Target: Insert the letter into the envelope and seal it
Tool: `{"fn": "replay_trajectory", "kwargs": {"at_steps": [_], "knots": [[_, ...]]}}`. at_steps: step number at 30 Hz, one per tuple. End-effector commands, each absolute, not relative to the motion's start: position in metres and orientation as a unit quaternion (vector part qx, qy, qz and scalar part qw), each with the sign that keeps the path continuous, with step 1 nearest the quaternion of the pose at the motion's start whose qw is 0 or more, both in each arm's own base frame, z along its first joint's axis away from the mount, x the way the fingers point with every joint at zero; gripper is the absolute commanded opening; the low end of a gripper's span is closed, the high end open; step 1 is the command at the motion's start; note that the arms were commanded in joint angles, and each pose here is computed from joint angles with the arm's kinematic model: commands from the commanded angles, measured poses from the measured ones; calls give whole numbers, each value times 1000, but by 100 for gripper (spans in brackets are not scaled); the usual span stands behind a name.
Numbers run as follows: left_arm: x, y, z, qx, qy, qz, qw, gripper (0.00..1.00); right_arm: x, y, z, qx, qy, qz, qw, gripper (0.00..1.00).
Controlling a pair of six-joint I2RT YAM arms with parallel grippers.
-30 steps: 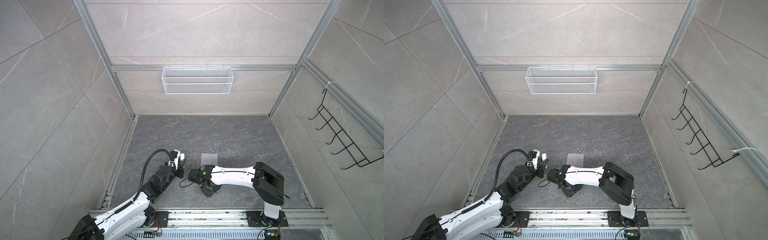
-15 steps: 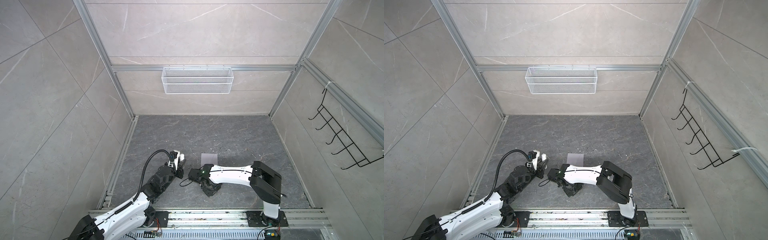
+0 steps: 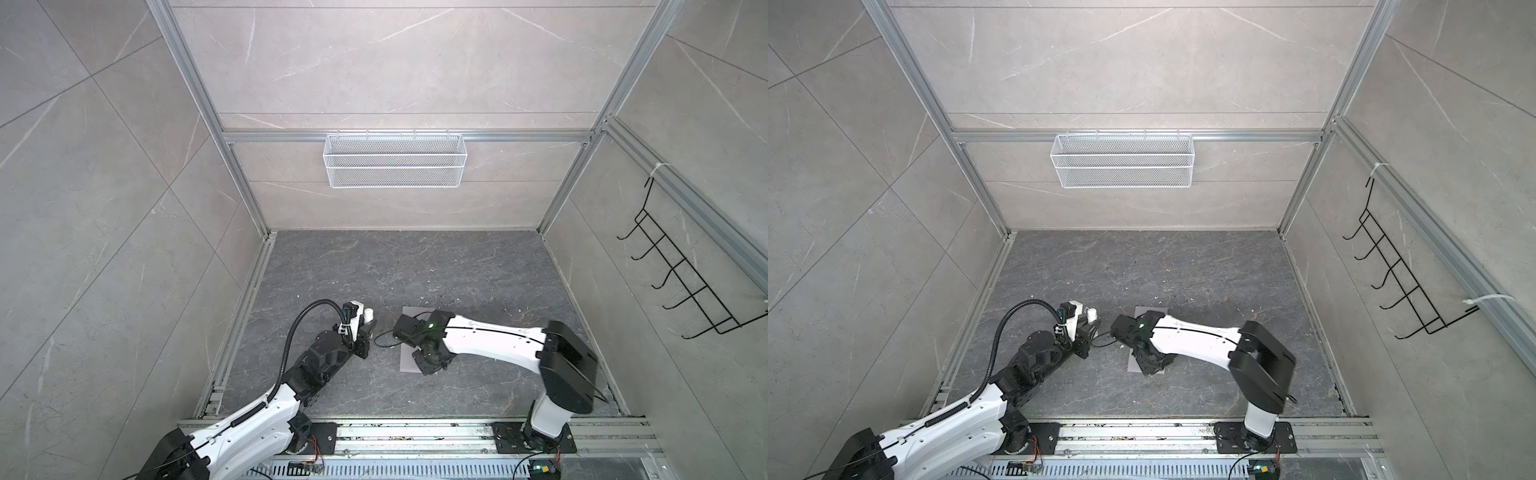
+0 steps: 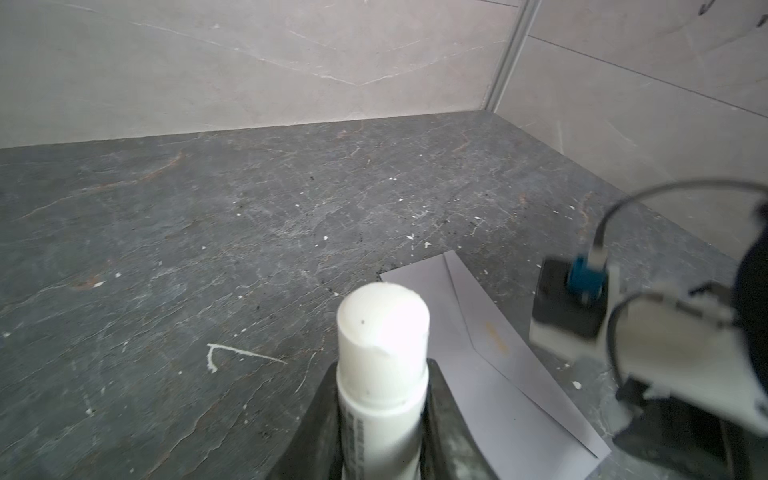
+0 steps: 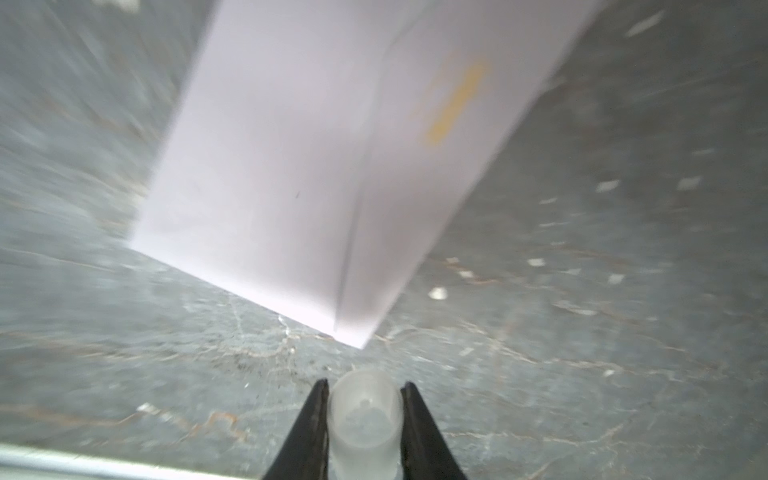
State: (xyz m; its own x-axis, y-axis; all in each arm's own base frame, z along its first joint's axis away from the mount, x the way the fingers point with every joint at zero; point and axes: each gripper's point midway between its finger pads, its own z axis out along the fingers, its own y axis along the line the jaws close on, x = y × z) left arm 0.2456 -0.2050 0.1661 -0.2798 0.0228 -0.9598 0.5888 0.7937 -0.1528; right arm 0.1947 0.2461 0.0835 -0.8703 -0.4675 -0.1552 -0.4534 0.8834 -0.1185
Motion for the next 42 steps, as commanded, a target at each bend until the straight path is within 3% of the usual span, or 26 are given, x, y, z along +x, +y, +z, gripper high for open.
{"fn": "replay_trajectory", "kwargs": {"at_steps": [1, 7, 12, 24, 42], "knots": [[233, -232, 202, 262, 693, -316, 593, 0, 221, 241, 142, -188, 964, 13, 189, 27], [208, -267, 223, 338, 635, -404, 565, 0, 254, 246, 255, -132, 911, 147, 362, 28], [197, -287, 238, 357, 611, -463, 534, 0, 260, 270, 309, -122, 862, 247, 425, 28], [187, -313, 263, 377, 583, -508, 511, 0, 259, 306, 317, -126, 841, 332, 409, 29], [190, -308, 276, 362, 580, -501, 530, 0, 252, 315, 289, -135, 856, 339, 366, 30]]}}
